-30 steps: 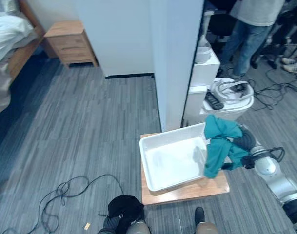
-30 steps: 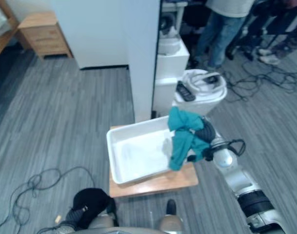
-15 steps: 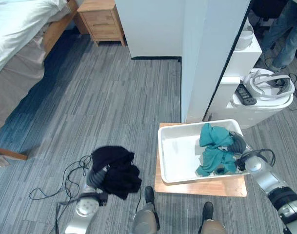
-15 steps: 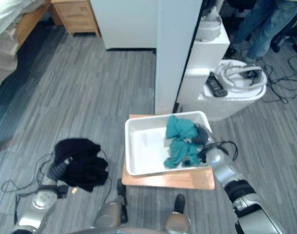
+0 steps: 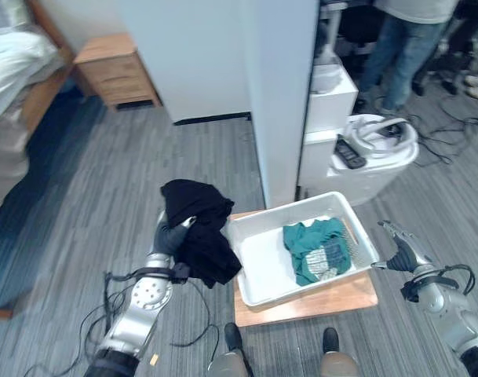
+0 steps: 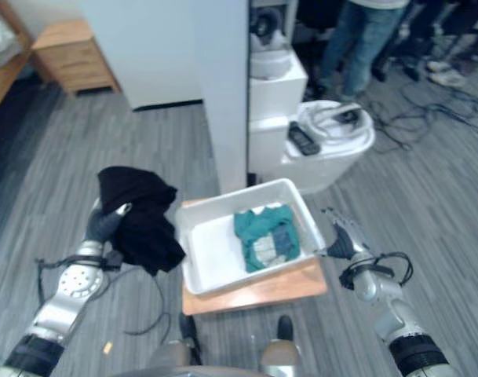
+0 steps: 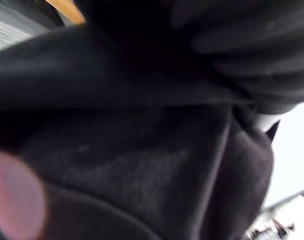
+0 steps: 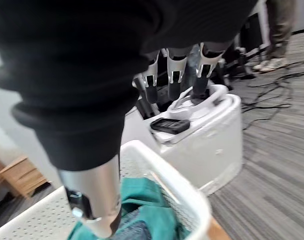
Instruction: Tidy up the quilt and then pick up the clothes from the bed and put them into the laundry hamper.
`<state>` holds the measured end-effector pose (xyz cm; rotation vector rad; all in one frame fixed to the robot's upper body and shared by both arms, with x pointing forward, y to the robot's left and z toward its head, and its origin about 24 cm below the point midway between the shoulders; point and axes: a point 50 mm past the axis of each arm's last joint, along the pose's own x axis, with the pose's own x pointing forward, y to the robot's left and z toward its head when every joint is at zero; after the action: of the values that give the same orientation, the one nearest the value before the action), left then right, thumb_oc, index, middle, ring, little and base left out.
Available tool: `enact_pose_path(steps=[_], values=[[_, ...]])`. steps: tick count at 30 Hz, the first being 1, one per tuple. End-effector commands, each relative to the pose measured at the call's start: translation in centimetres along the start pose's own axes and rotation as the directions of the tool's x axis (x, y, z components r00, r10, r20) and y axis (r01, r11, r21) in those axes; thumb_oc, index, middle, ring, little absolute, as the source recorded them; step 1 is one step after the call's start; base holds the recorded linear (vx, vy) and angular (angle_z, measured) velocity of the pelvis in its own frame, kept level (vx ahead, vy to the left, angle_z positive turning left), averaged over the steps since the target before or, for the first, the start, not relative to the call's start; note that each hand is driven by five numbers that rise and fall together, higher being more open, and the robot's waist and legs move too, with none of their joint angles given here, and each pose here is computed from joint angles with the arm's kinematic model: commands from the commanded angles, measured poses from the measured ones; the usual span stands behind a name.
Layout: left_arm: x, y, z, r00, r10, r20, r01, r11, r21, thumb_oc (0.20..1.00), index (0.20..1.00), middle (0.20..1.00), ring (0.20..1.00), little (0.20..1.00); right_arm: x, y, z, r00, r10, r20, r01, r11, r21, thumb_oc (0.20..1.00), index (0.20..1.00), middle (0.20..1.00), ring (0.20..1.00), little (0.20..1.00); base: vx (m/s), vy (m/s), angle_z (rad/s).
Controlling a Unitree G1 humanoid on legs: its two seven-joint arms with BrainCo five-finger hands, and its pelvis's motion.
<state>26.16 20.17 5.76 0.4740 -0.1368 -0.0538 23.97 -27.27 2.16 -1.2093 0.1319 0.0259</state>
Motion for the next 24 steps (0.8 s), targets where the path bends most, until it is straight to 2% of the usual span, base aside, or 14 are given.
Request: enact_pose_path(steps=[1, 8, 9, 10, 14, 17, 21, 24], values=[[3.6, -0.6, 3.5, 0.984, 0.008, 0.176, -0.020, 0.998, 0.065, 0.200, 0.200, 0.200, 0.200, 0.200, 0.3, -0.7, 1.1, 0.996, -0.066, 0.054, 0.065, 0.998, 0.019, 1.000, 1.000, 1.000, 1.000, 1.000, 0.03, 0.007, -0.43], [6.7, -4.4, 2.7, 0.994, -0.068, 0.083, 0.058, 0.990, 0.127, 0.200, 0.200, 0.200, 0.200, 0.200, -0.9, 2.2, 0.0, 0.999, 0.042, -0.008, -0.041, 0.999, 0.024, 1.000, 1.000, 1.000, 1.000, 1.000, 0.00, 0.000, -0.27], [6.9, -5.0, 2.1, 0.996, -0.076, 0.042, 0.070, 0.989, 0.131, 0.686, 0.686, 0.686, 0.686, 0.686, -1.1, 2.9, -0.2, 0.998, 0.066, -0.021, -0.066, 0.998, 0.024, 1.000, 1.000, 1.000, 1.000, 1.000, -0.02, -0.005, -0.26], [6.7, -5.4, 1.2, 0.997, -0.082, -0.006, 0.083, 0.988, 0.131, 1.000, 1.000, 1.000, 1.000, 1.000, -1.2, 3.5, -0.3, 0.996, 0.086, -0.037, -0.085, 0.996, 0.029, 1.000, 1.000, 1.000, 1.000, 1.000, -0.02, -0.009, -0.19], [5.7, -7.0, -2.4, 0.975, -0.089, -0.203, 0.104, 0.992, 0.067, 1.000, 1.000, 1.000, 1.000, 1.000, -1.5, 5.2, -0.8, 0.986, 0.143, -0.084, -0.141, 0.990, 0.033, 1.000, 1.000, 1.000, 1.000, 1.000, 0.01, -0.009, -0.07], [4.8, -7.1, -3.8, 0.959, -0.088, -0.268, 0.105, 0.993, 0.047, 1.000, 1.000, 1.000, 1.000, 1.000, -1.7, 6.0, -1.2, 0.978, 0.166, -0.122, -0.161, 0.986, 0.052, 1.000, 1.000, 1.000, 1.000, 1.000, 0.01, -0.005, -0.03], [3.6, -5.8, -5.1, 0.949, -0.041, -0.312, 0.045, 0.999, 0.006, 1.000, 1.000, 1.000, 1.000, 1.000, -2.4, 7.1, -2.4, 0.958, 0.202, -0.202, -0.185, 0.978, 0.097, 1.000, 1.000, 1.000, 1.000, 1.000, 0.02, -0.015, 0.11], [1.8, -3.0, -6.3, 0.938, 0.059, -0.341, -0.082, 0.995, -0.052, 1.000, 1.000, 1.000, 1.000, 1.000, -3.5, 8.5, -4.0, 0.919, 0.250, -0.304, -0.211, 0.965, 0.155, 1.000, 1.000, 1.000, 1.000, 1.000, 0.01, -0.025, 0.14]])
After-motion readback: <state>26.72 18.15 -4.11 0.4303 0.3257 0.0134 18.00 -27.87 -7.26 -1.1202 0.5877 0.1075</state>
